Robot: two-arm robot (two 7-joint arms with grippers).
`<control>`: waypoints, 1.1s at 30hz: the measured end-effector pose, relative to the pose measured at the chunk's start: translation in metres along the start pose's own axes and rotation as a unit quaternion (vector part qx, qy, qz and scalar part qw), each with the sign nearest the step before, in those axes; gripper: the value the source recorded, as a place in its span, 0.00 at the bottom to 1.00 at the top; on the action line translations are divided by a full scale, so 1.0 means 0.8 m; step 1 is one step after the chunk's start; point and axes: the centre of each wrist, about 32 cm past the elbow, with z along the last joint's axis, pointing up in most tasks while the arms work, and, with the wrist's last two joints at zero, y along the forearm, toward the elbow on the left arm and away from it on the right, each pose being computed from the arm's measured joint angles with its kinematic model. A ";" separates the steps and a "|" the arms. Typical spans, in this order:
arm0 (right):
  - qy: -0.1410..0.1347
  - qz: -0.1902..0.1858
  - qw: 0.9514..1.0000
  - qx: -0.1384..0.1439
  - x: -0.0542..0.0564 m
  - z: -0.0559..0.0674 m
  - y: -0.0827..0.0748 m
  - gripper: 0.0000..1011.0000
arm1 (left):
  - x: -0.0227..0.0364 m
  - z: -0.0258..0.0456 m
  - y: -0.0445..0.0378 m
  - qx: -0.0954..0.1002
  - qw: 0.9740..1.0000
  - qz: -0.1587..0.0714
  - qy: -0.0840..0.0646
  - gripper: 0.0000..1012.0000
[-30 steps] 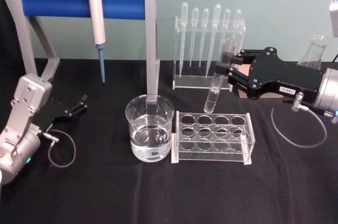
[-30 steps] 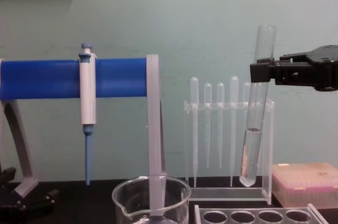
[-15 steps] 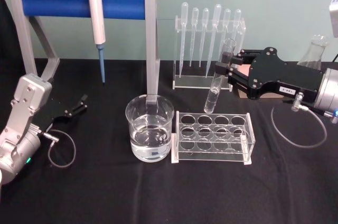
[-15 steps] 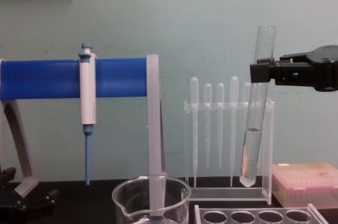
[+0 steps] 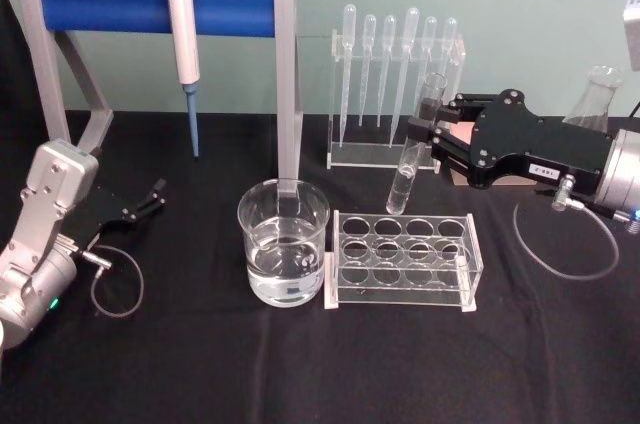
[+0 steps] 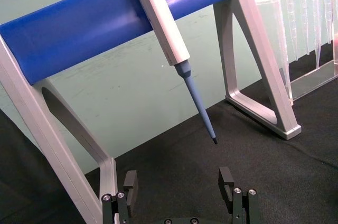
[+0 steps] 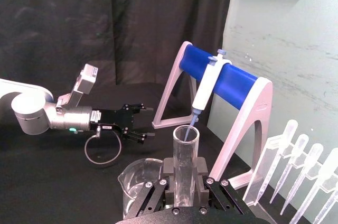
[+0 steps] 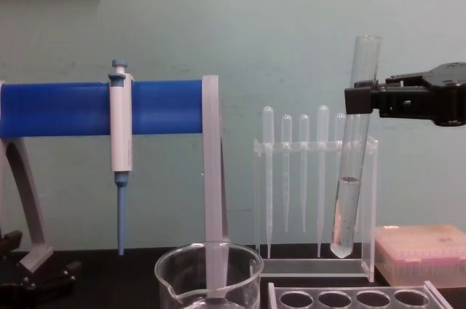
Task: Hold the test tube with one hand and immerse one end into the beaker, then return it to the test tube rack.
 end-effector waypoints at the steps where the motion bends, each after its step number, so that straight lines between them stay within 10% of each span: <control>1: 0.000 0.000 1.000 0.000 0.000 0.000 0.000 0.24 | 0.0000 0.0000 0.000 0.000 1.000 0.000 0.000 0.99; 33: 0.000 0.000 1.000 0.000 0.000 0.000 0.000 0.24 | 0.0000 0.0000 0.000 0.000 1.000 0.000 0.000 0.99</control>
